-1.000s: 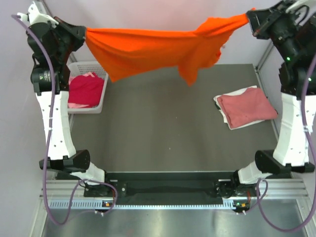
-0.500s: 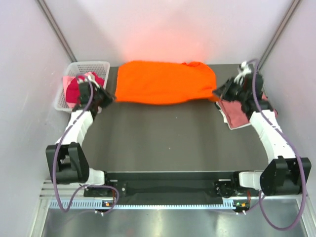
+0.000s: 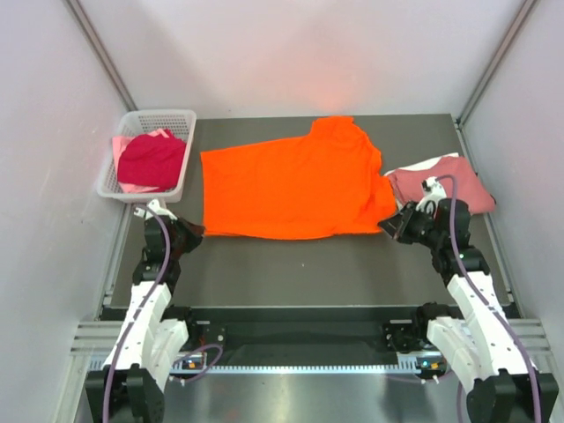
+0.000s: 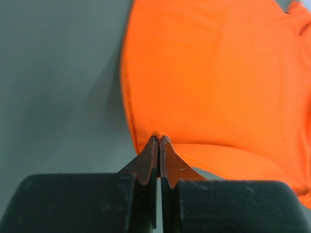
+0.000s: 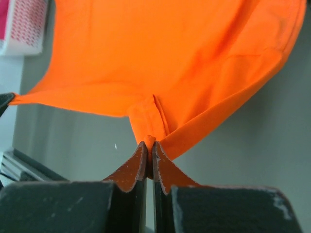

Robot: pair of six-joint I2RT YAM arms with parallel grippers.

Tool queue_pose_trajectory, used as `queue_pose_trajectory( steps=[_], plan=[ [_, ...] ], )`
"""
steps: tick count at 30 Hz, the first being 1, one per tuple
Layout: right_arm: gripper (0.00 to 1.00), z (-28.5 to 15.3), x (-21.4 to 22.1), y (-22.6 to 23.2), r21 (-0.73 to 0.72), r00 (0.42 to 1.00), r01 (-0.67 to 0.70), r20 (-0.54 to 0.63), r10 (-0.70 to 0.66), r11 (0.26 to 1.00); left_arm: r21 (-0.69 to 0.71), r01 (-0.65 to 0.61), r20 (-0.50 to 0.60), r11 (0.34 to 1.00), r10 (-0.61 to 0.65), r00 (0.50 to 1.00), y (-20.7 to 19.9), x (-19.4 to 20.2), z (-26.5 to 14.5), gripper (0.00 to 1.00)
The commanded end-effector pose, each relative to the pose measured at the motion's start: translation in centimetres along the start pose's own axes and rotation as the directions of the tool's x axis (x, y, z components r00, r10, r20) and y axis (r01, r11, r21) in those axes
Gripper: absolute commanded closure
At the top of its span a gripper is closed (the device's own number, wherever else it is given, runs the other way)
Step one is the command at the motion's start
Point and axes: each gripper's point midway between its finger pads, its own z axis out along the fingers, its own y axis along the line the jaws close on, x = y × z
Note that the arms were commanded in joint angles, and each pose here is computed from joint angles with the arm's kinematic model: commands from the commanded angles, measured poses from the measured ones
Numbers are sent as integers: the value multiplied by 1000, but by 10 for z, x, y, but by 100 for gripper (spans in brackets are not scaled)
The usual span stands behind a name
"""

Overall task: Fold and stack the t-shirts
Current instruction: Flatten the tshirt out, then fold the tshirt

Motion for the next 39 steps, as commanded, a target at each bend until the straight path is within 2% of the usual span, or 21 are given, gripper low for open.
queue_pose_trajectory(
  steps=[1,4,7,12,13,15,16,20,25,30,35,39],
  plan=[
    [100,-7,26,0,-11,997,22,-67,-22,1000,-115,87,45,989,-83,996,29,9,-8,100],
    [100,-17,32,3,18,994,77,-84,-75,997,-186,134,65,973,-124,990,47,18,-18,100],
    [100,-24,36,7,32,995,70,-74,-68,997,-211,160,82,964,-145,986,56,25,-26,100],
    [100,-15,19,7,73,995,92,-41,-89,993,-153,195,98,969,-182,978,51,29,-21,100],
    [100,-5,19,1,94,993,91,-78,-83,991,-120,198,122,973,-184,975,46,23,-16,100],
    [100,4,0,3,112,992,117,-60,-111,987,-142,204,116,969,-188,975,49,23,-10,100],
    [100,14,0,-2,129,991,116,-87,-105,985,-146,201,127,969,-183,975,46,15,-9,100],
    [100,34,-35,7,134,991,130,-51,-124,982,-267,174,104,948,-151,983,56,5,0,100],
    [100,62,-72,18,135,988,150,-59,-143,979,-263,165,93,951,-146,985,46,-9,15,100],
    [100,89,-83,14,151,980,171,-125,-153,974,-163,163,127,973,-143,982,26,-22,22,100],
    [100,107,-97,19,130,977,181,-135,-163,975,-184,165,158,969,-136,978,30,-30,30,100],
    [100,126,-97,10,147,968,198,-185,-170,969,-212,158,141,964,-130,981,34,-30,41,100]
  ],
)
